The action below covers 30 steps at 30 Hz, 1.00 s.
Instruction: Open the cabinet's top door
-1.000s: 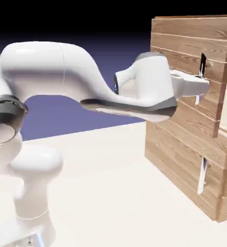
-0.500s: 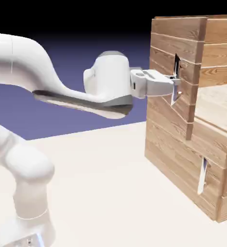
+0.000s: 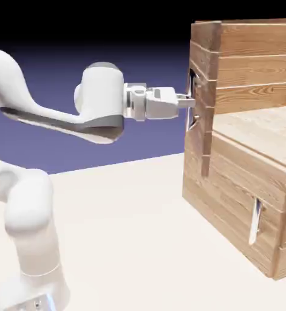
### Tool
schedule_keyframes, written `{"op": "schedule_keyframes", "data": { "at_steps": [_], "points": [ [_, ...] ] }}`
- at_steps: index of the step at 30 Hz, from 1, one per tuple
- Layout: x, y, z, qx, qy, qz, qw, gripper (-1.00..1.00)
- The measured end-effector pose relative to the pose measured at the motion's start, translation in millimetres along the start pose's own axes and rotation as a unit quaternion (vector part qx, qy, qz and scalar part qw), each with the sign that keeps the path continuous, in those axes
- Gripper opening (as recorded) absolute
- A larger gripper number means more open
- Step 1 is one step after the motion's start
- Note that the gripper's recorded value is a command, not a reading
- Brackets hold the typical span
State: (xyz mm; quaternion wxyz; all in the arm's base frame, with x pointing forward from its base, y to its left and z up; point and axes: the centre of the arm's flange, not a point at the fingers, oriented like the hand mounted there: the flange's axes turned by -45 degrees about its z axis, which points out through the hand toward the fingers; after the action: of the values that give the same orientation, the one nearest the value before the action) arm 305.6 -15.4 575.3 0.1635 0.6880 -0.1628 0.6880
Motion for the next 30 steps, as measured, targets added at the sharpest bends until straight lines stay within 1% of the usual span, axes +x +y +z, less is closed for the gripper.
{"op": "schedule_keyframes", "data": {
  "at_steps": [16, 30],
  "points": [
    [0, -32, -81, -0.084, 0.001, -0.001, 0.996, -1.00],
    [0, -101, -187, -0.205, 0.000, 0.000, 0.979, -1.00]
  ]
}}
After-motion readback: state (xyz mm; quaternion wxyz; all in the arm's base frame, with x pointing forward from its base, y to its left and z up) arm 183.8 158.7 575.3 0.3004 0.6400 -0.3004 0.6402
